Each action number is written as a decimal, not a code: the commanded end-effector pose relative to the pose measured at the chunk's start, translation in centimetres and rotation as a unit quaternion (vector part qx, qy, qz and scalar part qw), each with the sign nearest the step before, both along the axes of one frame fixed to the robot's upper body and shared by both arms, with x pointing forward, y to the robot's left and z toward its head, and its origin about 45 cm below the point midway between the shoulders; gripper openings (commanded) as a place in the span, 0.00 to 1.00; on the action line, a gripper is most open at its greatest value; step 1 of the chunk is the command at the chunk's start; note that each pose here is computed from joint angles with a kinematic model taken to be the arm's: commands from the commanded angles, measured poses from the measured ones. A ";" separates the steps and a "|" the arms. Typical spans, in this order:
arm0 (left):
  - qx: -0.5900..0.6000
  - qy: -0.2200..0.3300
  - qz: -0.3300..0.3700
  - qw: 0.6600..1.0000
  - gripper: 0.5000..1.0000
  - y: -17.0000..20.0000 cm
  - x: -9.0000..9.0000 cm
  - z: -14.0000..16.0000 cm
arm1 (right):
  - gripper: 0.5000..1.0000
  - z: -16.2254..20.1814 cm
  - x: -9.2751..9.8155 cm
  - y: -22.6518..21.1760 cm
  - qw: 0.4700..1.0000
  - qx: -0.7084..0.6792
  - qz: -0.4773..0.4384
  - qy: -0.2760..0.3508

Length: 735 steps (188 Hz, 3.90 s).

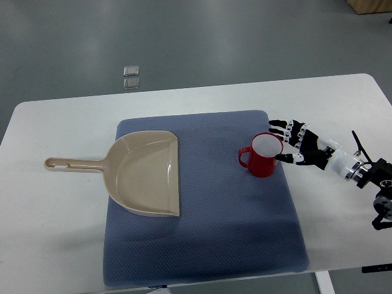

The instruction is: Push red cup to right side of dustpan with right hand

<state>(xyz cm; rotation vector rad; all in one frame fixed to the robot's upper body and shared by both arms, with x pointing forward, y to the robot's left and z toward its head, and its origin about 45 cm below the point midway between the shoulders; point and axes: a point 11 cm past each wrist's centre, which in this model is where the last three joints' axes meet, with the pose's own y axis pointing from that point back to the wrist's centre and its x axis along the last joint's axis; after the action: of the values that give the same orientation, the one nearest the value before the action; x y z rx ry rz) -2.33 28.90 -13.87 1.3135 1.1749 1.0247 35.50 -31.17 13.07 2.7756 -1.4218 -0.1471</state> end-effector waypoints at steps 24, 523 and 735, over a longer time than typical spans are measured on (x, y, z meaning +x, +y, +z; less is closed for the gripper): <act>0.001 0.000 0.000 1.000 1.00 0.0 0.0 0.0 | 0.87 -0.3 -0.1 0.4 1.000 0.003 -0.002 0.001; 0.000 0.001 -0.002 1.000 1.00 0.0 -0.1 0.0 | 0.86 -3.8 -0.8 11.6 0.999 0.042 0.001 0.014; -0.005 0.002 -0.002 1.000 1.00 -0.3 -0.2 0.0 | 0.86 -3.4 -1.3 19.3 0.998 0.039 0.041 -0.003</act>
<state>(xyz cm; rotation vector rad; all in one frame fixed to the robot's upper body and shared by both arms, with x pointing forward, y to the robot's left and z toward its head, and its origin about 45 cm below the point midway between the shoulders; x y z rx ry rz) -2.49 28.59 -13.86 1.3106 1.1774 1.0130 34.33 -11.97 9.78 2.8950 -1.3368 -0.2010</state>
